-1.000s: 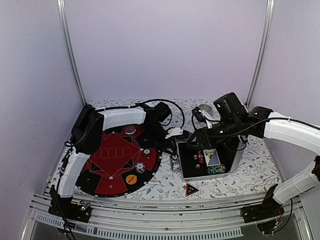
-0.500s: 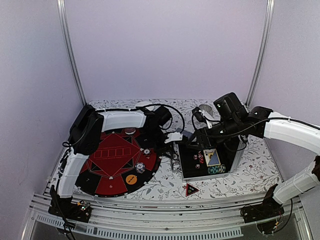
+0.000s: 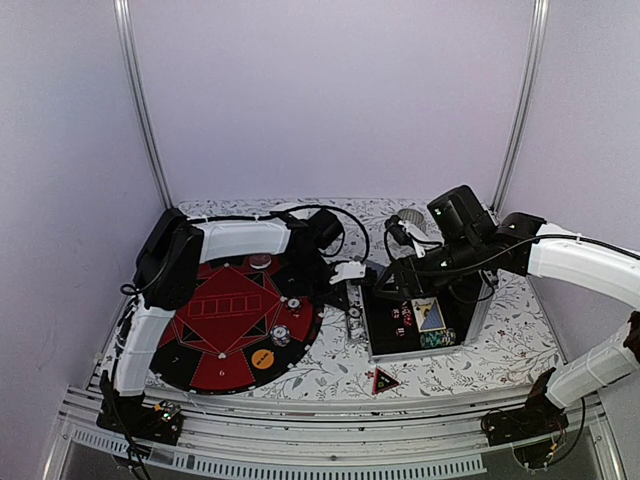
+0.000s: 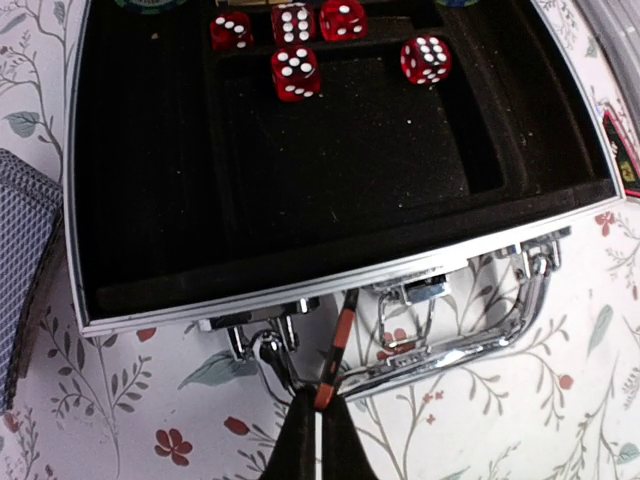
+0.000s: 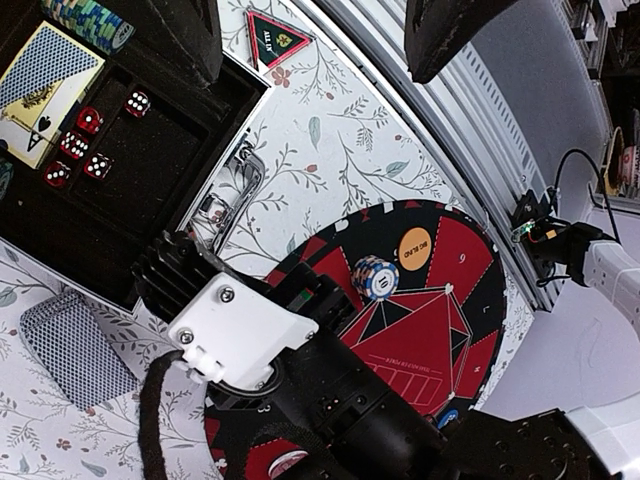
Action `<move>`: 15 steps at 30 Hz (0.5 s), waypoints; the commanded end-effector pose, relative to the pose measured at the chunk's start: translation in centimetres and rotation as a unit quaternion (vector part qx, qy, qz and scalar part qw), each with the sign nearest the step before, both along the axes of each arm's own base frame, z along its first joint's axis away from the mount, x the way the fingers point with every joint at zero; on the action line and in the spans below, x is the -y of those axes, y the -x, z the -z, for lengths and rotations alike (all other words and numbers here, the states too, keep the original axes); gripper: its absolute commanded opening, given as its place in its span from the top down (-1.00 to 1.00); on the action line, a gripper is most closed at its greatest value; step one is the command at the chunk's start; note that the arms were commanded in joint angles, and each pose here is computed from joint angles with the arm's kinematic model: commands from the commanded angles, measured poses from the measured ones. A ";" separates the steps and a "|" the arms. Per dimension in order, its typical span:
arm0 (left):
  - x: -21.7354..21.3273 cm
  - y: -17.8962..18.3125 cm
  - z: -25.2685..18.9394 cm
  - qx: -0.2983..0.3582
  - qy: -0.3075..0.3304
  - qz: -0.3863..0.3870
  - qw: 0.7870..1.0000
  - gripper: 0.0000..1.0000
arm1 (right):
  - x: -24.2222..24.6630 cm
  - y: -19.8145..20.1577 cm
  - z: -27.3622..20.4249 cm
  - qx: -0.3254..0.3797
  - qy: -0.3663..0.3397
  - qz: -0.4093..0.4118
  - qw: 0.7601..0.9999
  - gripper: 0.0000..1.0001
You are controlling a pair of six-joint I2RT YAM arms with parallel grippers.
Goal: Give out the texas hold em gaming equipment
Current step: Pick up the poker chip from the center of the board.
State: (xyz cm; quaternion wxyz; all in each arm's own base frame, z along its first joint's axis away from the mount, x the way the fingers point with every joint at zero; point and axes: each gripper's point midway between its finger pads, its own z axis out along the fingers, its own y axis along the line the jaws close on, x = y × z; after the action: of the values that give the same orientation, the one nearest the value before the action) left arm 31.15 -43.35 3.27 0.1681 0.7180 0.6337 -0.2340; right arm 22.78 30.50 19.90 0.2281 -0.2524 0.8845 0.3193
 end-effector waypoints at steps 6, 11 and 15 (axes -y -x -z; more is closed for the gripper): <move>0.6 0.5 -2.3 0.010 0.035 0.001 0.999 1.00 | 0.5 -0.2 -0.7 0.009 0.001 0.008 1.000 -0.28; 0.8 0.6 -3.6 0.006 0.059 -0.003 0.998 1.00 | 0.7 -0.2 -0.7 0.008 0.001 0.010 1.000 -0.28; 0.5 0.5 -3.2 0.014 0.057 -0.005 0.998 1.00 | 0.8 -0.1 -0.8 0.009 0.001 0.012 1.000 -0.28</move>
State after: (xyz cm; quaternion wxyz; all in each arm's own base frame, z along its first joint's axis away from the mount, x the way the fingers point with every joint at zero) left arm 30.40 -43.13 3.93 0.1823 0.7098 0.6331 -0.2494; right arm 22.80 30.34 19.77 0.2273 -0.2507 0.8867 0.3150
